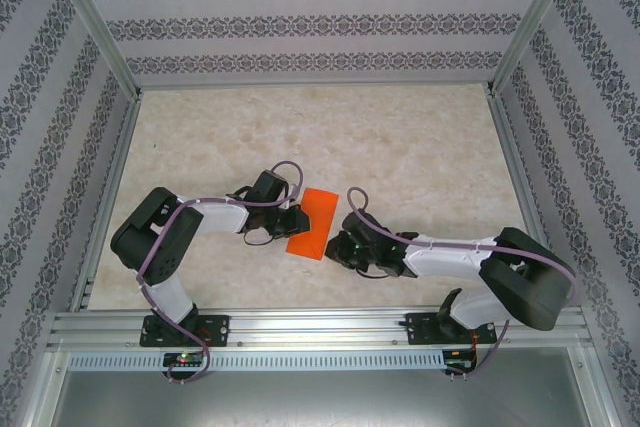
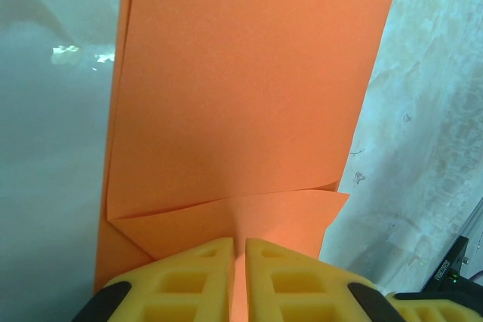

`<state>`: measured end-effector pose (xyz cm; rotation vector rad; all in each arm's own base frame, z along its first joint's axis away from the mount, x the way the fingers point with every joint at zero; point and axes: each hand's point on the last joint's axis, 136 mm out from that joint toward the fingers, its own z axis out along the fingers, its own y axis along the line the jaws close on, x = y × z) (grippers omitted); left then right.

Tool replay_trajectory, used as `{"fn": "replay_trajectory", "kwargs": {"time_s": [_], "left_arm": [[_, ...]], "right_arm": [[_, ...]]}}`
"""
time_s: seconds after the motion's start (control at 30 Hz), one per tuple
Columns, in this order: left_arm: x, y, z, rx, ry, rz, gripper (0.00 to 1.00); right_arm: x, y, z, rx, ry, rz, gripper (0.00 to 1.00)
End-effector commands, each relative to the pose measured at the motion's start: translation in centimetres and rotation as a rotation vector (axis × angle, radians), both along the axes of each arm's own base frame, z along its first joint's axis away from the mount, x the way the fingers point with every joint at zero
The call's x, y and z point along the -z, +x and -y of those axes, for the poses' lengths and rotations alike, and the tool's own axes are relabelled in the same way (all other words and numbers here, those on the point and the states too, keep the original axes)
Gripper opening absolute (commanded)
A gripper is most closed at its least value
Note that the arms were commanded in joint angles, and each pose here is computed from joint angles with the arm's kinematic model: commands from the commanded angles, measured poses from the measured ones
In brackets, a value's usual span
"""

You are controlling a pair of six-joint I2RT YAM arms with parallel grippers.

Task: Fold a paper plane with a square sheet of paper (pick it up from the middle)
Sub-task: Fold the triangle a second time at the center of the table.

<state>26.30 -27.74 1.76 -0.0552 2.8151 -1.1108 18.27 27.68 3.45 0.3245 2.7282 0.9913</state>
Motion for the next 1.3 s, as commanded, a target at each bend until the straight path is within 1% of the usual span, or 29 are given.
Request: {"fn": "replay_trajectory", "kwargs": {"time_s": [0.0,0.1,0.17,0.3,0.47,0.6,0.67,0.77,0.87,1.0,1.1,1.2,1.27], "left_arm": [[2.1,-1.6,-1.7,0.004,0.109,-0.058,0.16],[1.9,-1.4,-1.5,0.008,0.110,-0.056,0.16],[1.8,-1.3,-1.5,0.006,0.109,-0.052,0.16],[1.8,-1.2,-1.5,0.003,0.106,-0.053,0.17],[1.8,-1.2,-1.4,0.003,0.105,-0.052,0.17],[1.8,-1.2,-1.5,0.003,0.107,-0.051,0.17],[1.8,-1.2,-1.5,0.005,0.108,-0.054,0.17],[1.9,-1.2,-1.5,0.005,0.109,-0.053,0.17],[1.8,-1.2,-1.6,0.006,0.114,-0.050,0.17],[1.4,-1.1,-1.4,0.000,0.101,-0.049,0.17],[-0.5,-0.8,-0.3,0.007,0.030,-0.035,0.19],[-3.0,0.0,0.4,0.007,-0.010,0.002,0.24],[-4.8,0.5,0.6,0.007,-0.017,0.035,0.27]], "right_arm": [[-2.9,2.0,-1.6,-0.026,0.037,0.104,0.17],[-3.9,2.5,-3.6,-0.068,0.086,0.113,0.15],[-3.7,2.8,-4.6,-0.074,0.111,0.098,0.14],[-1.4,3.0,-5.7,-0.080,0.095,0.039,0.12],[3.0,1.8,-4.8,-0.068,0.041,-0.050,0.10],[4.7,0.4,-3.6,-0.045,0.033,-0.095,0.10],[4.4,0.1,-3.3,-0.040,0.044,-0.097,0.10],[2.6,0.3,-3.7,-0.053,0.073,-0.061,0.11],[1.9,0.1,-2.8,-0.052,0.034,-0.048,0.14],[1.9,-0.4,-1.3,-0.033,0.018,-0.050,0.14],[0.1,0.3,-0.4,-0.005,0.022,0.026,0.17],[-1.0,1.4,1.5,0.049,-0.046,0.088,0.27],[-1.6,2.2,2.0,0.065,-0.034,0.113,0.32]]}}
